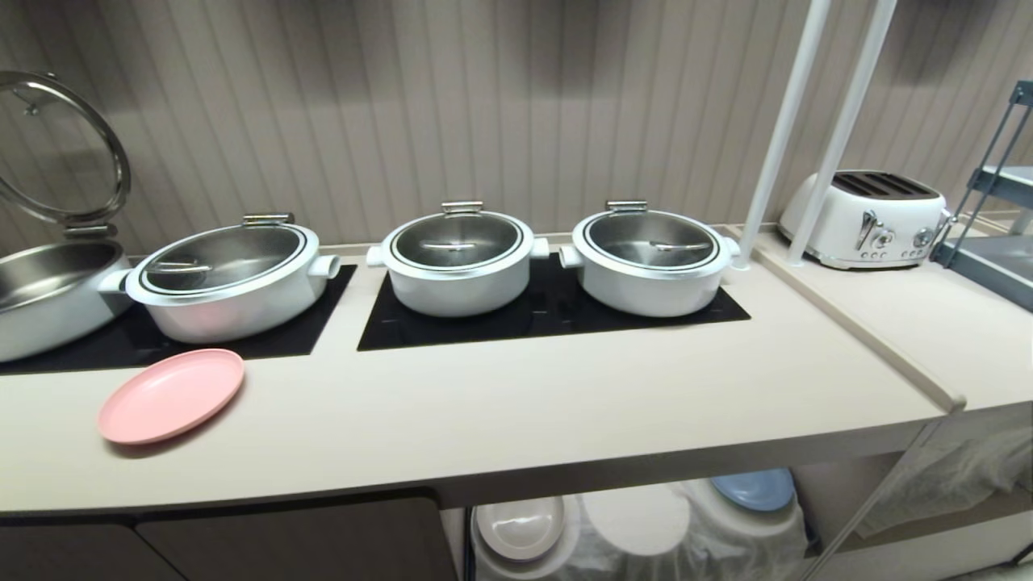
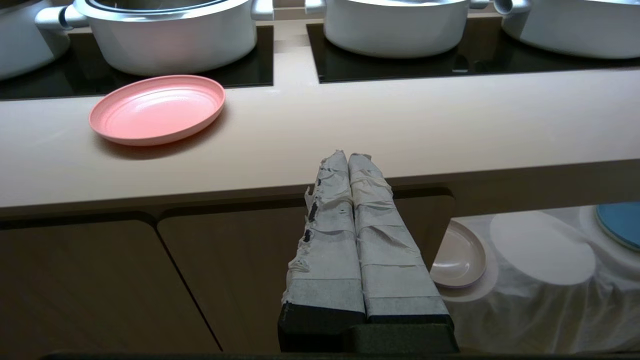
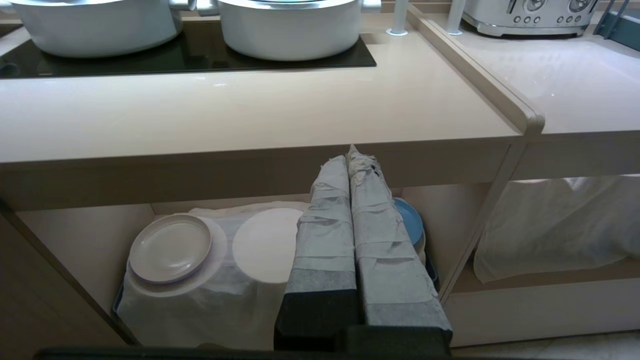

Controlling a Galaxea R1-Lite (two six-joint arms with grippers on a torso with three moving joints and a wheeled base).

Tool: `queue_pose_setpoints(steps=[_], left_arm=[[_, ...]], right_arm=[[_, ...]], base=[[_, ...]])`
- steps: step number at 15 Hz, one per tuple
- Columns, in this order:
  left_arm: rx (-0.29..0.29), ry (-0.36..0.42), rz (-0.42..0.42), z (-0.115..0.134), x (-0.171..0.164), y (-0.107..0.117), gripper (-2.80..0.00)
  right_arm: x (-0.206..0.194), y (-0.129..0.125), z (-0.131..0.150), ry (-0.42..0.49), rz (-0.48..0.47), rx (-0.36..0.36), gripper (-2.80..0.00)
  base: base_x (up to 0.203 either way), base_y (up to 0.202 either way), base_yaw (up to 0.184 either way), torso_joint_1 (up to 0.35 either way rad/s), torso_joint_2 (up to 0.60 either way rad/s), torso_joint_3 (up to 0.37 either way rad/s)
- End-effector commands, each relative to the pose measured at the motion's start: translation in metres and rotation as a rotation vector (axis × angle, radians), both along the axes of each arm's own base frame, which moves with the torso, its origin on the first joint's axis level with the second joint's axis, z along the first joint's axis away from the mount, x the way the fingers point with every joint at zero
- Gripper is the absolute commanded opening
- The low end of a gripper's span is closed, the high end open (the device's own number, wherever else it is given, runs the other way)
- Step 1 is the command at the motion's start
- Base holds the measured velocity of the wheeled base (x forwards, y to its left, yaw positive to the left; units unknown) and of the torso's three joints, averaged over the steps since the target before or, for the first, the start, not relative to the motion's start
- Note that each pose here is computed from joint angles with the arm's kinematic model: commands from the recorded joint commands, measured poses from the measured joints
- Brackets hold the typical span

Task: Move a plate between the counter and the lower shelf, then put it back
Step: Pick up the plate

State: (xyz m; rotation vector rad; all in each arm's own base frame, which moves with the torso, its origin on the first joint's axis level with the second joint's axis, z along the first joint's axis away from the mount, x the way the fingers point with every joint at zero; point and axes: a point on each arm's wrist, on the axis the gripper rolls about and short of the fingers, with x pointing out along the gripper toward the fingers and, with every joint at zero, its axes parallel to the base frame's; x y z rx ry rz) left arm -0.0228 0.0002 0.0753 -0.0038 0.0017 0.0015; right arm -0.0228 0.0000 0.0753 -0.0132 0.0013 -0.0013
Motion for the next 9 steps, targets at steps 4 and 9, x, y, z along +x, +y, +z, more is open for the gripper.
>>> queue_pose_setpoints(steps=[4,9], left_arm=[[-0.002,0.001,0.0,0.0001,0.0001,0.0,-2.8],[-0.002,0.001,0.0,0.0001,0.0001,0.0,-2.8]], right_arm=[[0.0,0.0,0.0,0.0,0.0,-0.001,-2.8],[0.0,0.0,0.0,0.0,0.0,-0.001,-2.8]], base=[[0.0,0.197,-0.001,0.005,0.0,0.002],[0.0,0.194,-0.001,0.0,0.0,0.001]])
